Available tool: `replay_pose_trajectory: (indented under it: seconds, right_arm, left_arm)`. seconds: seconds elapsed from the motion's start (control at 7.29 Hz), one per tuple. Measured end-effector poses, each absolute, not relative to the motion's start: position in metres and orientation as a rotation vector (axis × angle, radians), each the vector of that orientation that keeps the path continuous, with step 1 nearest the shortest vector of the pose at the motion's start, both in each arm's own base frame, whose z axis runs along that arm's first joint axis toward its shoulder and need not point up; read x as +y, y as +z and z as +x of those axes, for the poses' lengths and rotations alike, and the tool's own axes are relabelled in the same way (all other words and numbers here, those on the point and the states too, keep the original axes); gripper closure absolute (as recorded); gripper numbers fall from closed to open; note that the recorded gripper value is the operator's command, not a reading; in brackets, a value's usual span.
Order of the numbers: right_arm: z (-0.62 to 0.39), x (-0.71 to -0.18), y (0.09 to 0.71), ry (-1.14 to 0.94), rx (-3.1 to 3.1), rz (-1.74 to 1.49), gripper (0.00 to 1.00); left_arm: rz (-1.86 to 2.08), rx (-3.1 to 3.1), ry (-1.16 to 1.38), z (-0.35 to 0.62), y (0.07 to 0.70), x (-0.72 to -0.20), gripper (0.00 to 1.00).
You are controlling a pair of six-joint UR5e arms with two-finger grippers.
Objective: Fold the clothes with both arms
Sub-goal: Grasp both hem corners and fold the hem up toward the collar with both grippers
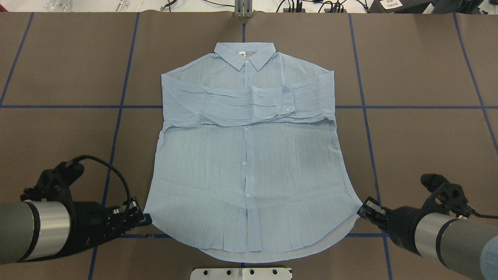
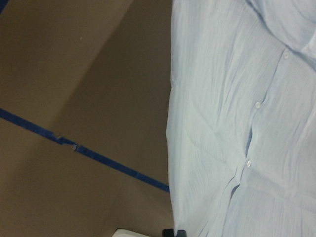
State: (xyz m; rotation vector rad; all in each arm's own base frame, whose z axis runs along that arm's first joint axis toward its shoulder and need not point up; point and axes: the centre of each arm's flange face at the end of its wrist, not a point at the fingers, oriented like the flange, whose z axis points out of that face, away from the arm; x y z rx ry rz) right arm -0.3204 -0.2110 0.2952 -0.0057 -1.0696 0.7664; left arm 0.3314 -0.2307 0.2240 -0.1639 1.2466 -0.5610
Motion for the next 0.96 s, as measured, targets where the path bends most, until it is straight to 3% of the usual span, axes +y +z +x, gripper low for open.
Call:
replay_pose_trajectory:
  seconds: [0.96]
  right_arm:
    - [-0.296, -0.344, 0.274, 1.043, -1.148, 0.153, 1.0]
  left_arm:
    - [-0.014, 1.246, -0.756, 0.305, 0.221, -0.435, 1.0]
